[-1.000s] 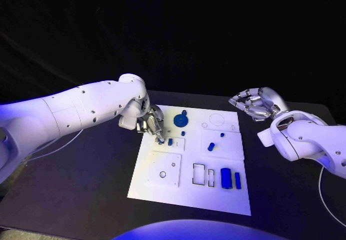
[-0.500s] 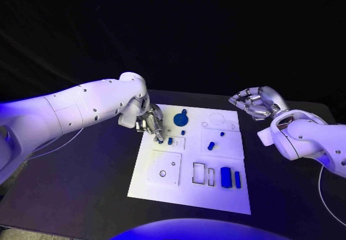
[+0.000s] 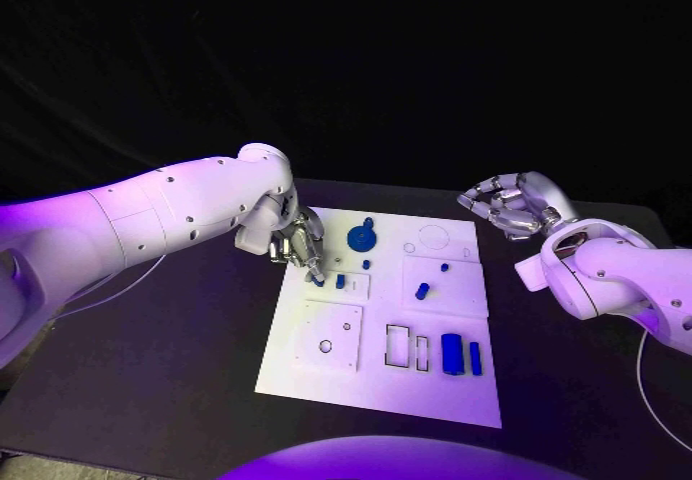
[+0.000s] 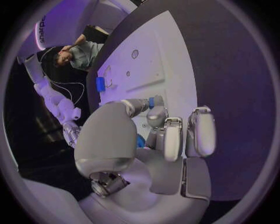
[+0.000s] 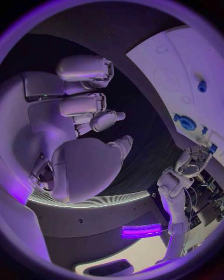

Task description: Assemble the parts on the task board

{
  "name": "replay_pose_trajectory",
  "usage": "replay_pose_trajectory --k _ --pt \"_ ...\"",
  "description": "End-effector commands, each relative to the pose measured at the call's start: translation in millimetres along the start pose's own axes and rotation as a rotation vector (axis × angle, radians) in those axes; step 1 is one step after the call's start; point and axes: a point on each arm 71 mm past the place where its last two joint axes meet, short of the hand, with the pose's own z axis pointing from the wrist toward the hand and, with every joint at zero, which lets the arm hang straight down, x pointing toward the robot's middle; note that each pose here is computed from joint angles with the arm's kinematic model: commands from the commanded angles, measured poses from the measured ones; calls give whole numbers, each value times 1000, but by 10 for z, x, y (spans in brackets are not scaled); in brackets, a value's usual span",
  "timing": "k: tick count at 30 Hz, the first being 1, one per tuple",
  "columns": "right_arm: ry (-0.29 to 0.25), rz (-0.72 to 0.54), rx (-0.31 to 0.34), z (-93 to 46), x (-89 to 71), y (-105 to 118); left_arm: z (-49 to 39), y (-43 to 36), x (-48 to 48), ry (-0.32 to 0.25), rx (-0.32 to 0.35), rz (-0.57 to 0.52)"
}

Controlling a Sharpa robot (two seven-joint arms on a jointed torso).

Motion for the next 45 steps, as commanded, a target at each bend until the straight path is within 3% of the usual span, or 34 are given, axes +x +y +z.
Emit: replay_pose_trajectory --k 1,45 --pt "14 -6 -8 -1 16 7 4 -3 21 30 -5 19" --pt "18 -5 -8 -7 28 -2 57 -76 26 -37 -8 -6"
